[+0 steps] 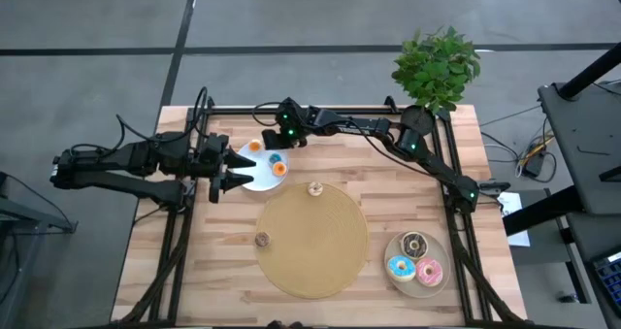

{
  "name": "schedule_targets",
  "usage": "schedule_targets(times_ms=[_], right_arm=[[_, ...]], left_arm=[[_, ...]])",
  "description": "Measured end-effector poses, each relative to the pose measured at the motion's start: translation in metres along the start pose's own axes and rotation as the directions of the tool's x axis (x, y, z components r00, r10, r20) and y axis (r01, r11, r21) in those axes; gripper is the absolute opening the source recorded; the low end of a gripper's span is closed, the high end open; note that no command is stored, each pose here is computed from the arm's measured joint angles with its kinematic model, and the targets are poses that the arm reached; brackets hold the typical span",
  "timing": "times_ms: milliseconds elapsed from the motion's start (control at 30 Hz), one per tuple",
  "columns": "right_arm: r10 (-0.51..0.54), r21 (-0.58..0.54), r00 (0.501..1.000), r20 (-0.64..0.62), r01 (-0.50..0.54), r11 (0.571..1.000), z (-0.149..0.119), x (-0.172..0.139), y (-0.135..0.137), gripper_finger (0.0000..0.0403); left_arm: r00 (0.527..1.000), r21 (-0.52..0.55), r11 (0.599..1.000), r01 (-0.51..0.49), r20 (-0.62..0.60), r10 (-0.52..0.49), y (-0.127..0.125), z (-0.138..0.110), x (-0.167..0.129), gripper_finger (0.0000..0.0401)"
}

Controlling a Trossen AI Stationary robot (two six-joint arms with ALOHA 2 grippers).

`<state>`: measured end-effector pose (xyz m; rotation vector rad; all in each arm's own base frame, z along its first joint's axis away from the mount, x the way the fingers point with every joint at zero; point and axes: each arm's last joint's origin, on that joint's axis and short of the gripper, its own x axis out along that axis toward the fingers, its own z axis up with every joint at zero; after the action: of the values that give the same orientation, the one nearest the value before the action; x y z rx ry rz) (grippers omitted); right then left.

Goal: Pick & Place donuts
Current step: Put the small white donut into the white plate

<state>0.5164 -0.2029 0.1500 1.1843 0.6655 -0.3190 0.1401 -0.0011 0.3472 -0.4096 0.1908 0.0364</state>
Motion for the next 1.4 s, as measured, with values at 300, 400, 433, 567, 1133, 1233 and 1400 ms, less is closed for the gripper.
schedule_targets(times_ms=[300, 400, 433, 567, 1133, 1233, 1400], right_arm=[[0.011, -0.002, 1.0, -0.013, -0.011, 1.0, 0.0, 0.0, 0.001, 0.0157], [0.023, -0.006, 0.999, -0.027, -0.024, 1.0, -0.002, -0.001, 0.003, 0.0151], [0.032, -0.007, 0.999, -0.035, -0.032, 0.999, -0.002, -0.001, 0.004, 0.0149], [0.087, -0.036, 0.991, -0.098, -0.091, 0.995, -0.006, -0.006, 0.013, 0.014], [-0.241, -0.426, 0.951, -0.194, 0.139, 0.894, -0.069, -0.073, 0.074, 0.0082], [-0.33, -0.487, 0.925, -0.189, 0.203, 0.85, -0.084, -0.087, 0.082, 0.0075], [-0.344, -0.57, 0.913, -0.217, 0.168, 0.804, -0.109, -0.115, 0.105, 0.0068]], left_arm=[[1.0, 0.0, 1.0, 0.0, 0.0, 0.0, 0.0, 0.0, 0.0, 0.0213], [1.0, -0.001, 1.0, 0.0, 0.0, 0.0, 0.0, 0.0, 0.0, 0.0213], [1.0, -0.002, 1.0, 0.0, 0.0, 0.0, 0.0, 0.0, 0.0, 0.0213], [1.0, -0.006, 1.0, 0.0, 0.0, 0.0, 0.0, 0.0, 0.0, 0.0213], [1.0, -0.008, 1.0, 0.001, -0.002, -0.001, 0.0, 0.0, 0.0, 0.0213], [1.0, -0.007, 1.0, 0.0, -0.003, 0.0, 0.0, 0.0, 0.0, 0.0213], [1.0, -0.006, 1.0, 0.0, -0.007, 0.0, 0.0, 0.0, 0.0, 0.0213]])
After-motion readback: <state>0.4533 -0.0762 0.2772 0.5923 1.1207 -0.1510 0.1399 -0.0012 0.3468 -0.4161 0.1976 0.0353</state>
